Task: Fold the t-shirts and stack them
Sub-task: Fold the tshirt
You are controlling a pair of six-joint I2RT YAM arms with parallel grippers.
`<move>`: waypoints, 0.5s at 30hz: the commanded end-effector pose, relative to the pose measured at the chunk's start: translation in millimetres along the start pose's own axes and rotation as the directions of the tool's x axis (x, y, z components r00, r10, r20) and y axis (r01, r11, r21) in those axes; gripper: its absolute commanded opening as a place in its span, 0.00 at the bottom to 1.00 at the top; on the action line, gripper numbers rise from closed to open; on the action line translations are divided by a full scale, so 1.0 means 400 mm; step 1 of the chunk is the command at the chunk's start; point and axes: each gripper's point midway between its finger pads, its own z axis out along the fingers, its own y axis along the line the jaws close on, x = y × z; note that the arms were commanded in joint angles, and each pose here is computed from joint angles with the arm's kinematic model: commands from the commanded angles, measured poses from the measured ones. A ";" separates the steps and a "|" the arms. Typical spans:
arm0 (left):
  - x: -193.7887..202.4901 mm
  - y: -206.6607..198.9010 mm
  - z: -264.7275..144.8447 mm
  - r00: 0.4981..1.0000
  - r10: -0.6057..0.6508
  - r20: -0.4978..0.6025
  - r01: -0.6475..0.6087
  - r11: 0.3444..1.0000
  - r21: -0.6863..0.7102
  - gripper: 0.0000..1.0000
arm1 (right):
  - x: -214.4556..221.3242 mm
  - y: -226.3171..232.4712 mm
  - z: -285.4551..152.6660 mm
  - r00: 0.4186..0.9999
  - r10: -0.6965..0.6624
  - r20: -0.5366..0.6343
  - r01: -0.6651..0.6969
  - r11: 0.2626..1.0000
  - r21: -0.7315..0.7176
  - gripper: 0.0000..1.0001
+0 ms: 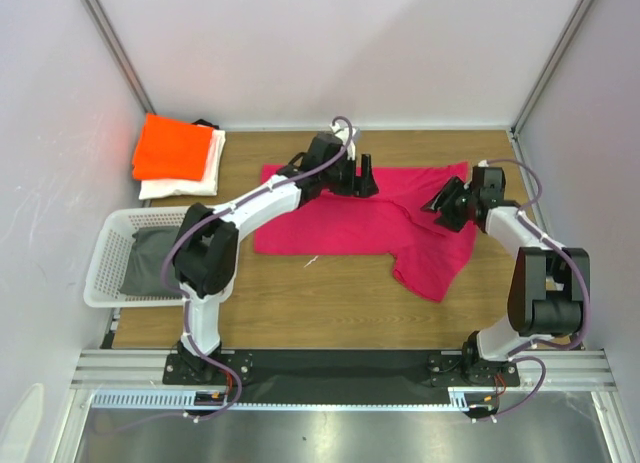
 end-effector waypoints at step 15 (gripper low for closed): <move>0.032 -0.002 -0.023 0.996 0.052 0.069 -0.052 0.999 -0.002 0.79 | 0.033 -0.010 0.093 0.941 0.265 0.210 -0.271 0.963 -0.002 0.62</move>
